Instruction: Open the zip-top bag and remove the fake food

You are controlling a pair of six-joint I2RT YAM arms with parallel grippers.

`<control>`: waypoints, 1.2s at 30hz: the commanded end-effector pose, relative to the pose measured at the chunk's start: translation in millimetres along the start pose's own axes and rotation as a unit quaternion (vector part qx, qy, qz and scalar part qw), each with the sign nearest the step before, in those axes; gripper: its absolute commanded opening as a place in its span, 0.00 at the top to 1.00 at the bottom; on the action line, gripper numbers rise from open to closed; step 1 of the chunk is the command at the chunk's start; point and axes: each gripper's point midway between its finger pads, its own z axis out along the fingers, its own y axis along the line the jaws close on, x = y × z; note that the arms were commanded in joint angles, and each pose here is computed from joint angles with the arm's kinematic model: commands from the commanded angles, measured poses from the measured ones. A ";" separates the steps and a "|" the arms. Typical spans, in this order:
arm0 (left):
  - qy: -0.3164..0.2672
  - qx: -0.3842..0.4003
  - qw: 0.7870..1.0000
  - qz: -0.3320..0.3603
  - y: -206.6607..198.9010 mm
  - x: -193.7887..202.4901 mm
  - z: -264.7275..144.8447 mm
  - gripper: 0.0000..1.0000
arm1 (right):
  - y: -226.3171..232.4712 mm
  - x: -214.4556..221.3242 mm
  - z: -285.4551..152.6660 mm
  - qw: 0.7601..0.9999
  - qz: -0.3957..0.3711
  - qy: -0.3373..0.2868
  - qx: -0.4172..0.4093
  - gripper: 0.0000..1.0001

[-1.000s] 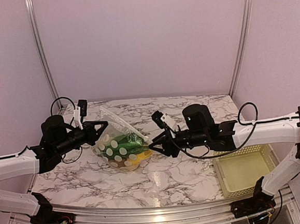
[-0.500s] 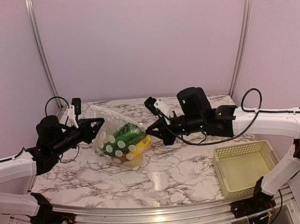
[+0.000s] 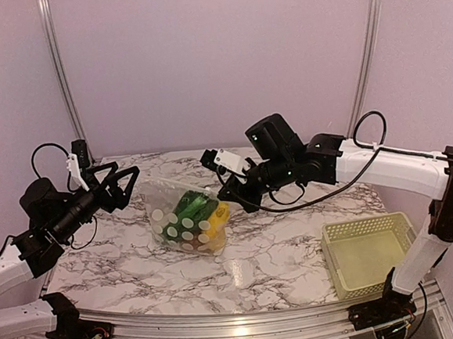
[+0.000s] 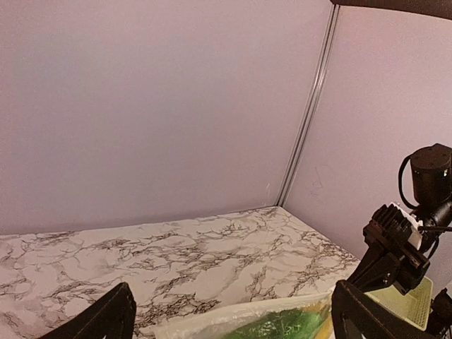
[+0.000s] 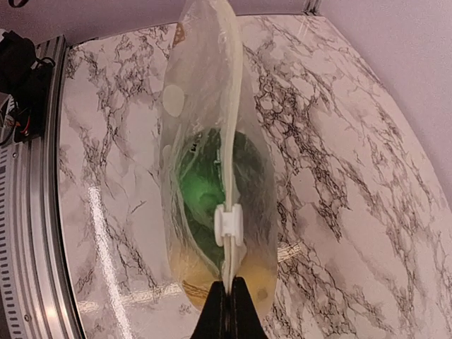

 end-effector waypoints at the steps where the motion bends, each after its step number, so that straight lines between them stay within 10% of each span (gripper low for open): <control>1: 0.002 -0.030 0.999 0.043 8.3 -4.4 -15.0 0.01 | 11.7 27.4 0.7 0.999 -0.021 0.049 -0.008 1.00; 18: 0.100 0.247 0.930 0.255 -100.3 48.5 11.6 0.07 | 16.3 25.4 -7.7 0.997 -0.063 0.051 0.017 1.00; 36: 0.174 0.350 0.842 0.373 -135.4 103.0 50.4 0.48 | 18.2 12.4 -17.7 0.997 -0.074 0.007 0.022 1.00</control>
